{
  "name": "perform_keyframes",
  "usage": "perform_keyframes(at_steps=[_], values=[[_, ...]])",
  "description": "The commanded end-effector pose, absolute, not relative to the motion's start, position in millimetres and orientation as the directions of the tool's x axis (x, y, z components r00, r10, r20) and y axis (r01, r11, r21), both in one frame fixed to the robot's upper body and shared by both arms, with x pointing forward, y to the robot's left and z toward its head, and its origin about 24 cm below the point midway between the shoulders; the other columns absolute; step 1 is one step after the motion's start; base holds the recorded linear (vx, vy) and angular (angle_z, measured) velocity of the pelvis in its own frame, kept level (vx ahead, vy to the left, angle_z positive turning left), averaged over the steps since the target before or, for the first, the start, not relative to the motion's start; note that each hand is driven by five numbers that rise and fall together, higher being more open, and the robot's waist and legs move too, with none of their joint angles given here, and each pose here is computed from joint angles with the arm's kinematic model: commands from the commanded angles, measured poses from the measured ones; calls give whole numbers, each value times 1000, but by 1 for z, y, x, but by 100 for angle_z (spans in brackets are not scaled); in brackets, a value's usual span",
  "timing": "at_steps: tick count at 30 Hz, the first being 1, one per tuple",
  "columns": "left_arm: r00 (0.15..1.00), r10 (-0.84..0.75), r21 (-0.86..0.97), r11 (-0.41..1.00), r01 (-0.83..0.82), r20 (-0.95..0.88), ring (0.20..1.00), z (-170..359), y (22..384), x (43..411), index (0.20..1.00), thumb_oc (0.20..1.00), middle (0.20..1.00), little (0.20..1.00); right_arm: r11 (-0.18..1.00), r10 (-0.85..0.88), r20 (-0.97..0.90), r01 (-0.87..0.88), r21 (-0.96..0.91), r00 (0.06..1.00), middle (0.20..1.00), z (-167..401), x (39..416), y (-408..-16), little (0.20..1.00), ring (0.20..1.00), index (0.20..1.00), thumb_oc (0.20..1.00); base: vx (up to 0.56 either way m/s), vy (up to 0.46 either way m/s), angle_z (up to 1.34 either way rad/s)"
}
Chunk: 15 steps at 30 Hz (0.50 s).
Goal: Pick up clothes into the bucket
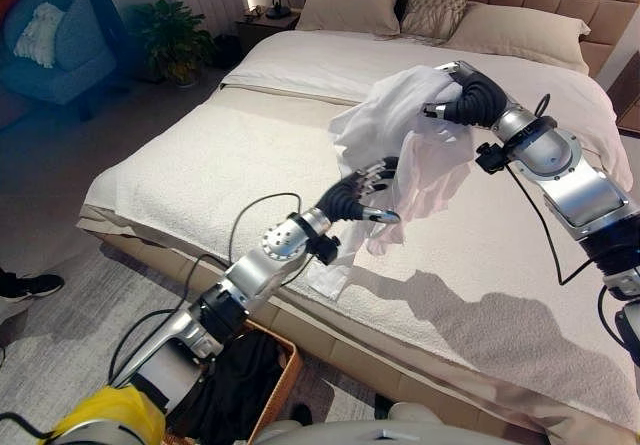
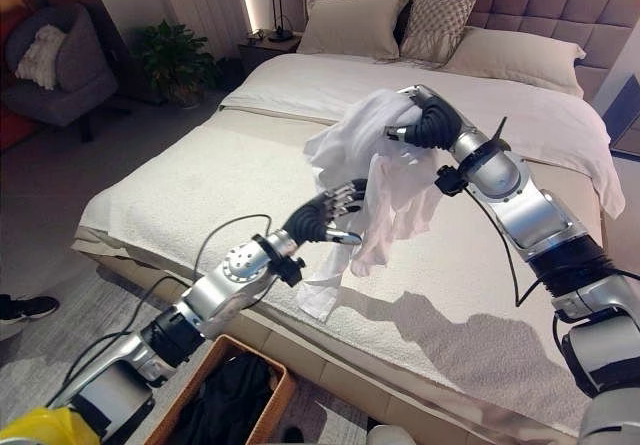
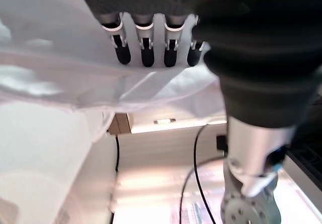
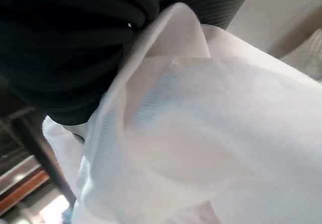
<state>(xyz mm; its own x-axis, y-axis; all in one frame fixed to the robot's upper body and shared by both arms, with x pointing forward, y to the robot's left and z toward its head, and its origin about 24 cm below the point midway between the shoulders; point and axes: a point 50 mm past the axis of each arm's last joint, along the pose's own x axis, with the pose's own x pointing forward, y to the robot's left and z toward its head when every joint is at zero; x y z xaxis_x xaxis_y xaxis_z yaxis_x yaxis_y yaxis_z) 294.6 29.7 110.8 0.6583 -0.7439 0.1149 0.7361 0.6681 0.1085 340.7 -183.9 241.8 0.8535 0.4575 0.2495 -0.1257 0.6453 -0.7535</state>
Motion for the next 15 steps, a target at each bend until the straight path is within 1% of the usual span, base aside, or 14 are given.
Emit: perform_keyframes(at_steps=[1,7,12,13,15], values=[[644,-756,62,653,755,115,1000,115,10,303,1000,1000,1000,1000,687,562,356,-183,-703,746,200,263,328,-159,200,200,200,200,0,0,0],[648,-754,-11,651,759,110,1000,114,-9,302,1000,1000,1000,1000,669,628,378,-223,-709,680,200,268,317,-143,200,200,200,200,1,2,-1],[675,-726,16,682,731,133,1000,120,-10,307,1000,1000,1000,1000,672,655,393,-261,-693,645,200,268,309,-136,200,200,200,200,0,0,0],[693,-707,11,701,713,142,1000,121,-9,308,1000,1000,1000,1000,676,659,401,-268,-687,636,200,268,307,-135,200,200,200,200,0,0,0],[692,-706,22,702,712,149,1000,122,-9,308,1000,1000,1000,1000,678,655,411,-255,-689,634,200,269,305,-136,200,200,200,200,0,0,0]])
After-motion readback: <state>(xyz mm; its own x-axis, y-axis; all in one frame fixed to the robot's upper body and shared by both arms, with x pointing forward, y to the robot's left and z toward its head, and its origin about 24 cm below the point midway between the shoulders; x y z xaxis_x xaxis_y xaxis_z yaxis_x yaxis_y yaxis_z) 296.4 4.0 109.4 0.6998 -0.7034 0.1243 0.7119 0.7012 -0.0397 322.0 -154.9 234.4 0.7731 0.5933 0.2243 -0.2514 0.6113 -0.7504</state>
